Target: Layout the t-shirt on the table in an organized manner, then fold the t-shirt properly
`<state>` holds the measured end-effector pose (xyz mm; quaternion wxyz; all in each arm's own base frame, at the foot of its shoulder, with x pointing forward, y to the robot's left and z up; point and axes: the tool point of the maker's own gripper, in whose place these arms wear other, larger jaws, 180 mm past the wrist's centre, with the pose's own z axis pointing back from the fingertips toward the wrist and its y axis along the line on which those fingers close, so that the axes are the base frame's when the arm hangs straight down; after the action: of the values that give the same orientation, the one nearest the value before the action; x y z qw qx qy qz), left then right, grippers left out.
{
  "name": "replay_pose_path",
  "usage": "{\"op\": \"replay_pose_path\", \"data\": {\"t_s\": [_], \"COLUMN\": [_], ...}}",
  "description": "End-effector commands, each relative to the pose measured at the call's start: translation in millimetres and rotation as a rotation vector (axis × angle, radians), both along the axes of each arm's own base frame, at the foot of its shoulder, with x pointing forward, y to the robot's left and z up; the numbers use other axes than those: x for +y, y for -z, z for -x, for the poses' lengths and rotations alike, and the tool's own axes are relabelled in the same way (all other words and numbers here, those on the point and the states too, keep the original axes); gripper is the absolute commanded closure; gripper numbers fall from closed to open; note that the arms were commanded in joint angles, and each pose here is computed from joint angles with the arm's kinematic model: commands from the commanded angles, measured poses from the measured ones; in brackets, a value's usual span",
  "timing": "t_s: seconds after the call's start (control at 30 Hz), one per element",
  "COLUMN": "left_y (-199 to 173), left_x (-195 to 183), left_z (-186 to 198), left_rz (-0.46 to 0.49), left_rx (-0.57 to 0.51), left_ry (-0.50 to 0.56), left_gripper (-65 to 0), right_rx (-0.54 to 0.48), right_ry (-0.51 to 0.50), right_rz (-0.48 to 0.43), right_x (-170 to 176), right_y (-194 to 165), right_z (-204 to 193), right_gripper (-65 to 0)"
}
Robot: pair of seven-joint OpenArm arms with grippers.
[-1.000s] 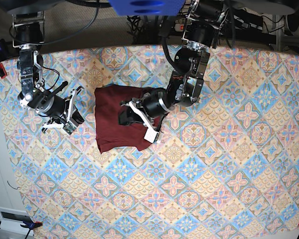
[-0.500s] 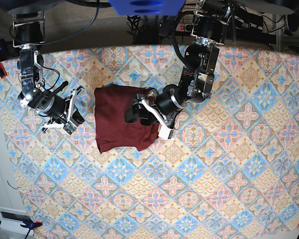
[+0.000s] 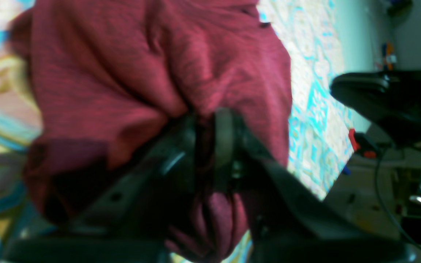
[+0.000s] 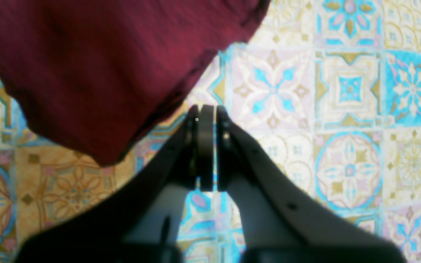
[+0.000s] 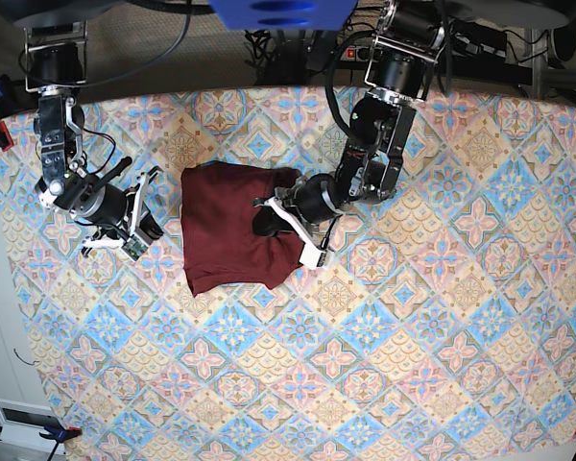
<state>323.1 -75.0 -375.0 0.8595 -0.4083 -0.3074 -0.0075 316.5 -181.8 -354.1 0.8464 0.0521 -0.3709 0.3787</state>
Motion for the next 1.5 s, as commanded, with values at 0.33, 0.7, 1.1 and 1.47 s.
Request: {"op": "replay_pose_path", "data": {"t_s": [0.33,0.7,1.1,1.47], "left_y": [-24.3,58.3,37.7,-17.8], "left_x": [85.9,97.0,93.9,106.1], "left_z": [-1.6,11.7,17.0,15.8], "left_rz": [0.059,0.012,-0.026,0.031], "left_rx": [-0.057,0.185,0.118,-0.011], "left_ry": [-0.162,-0.2,-0.154,-0.186], "left_gripper": [0.0,0.0,0.0,-30.8], "right_rx": [-0.043,-0.128,-0.114,-0.084], "right_ry": [-0.007,-0.059,-0.229,-0.243], "right_rz": [-0.005,-0.09,-0.202,-0.267], "right_x": [-1.0,43.0,129.6,156.7], "right_y": [-13.6,-38.9,-39.6,-33.9], "right_z": [-8.4,-10.0,13.1,18.5], "right_gripper": [-0.6,-0.6,-0.7,-0.7]}}
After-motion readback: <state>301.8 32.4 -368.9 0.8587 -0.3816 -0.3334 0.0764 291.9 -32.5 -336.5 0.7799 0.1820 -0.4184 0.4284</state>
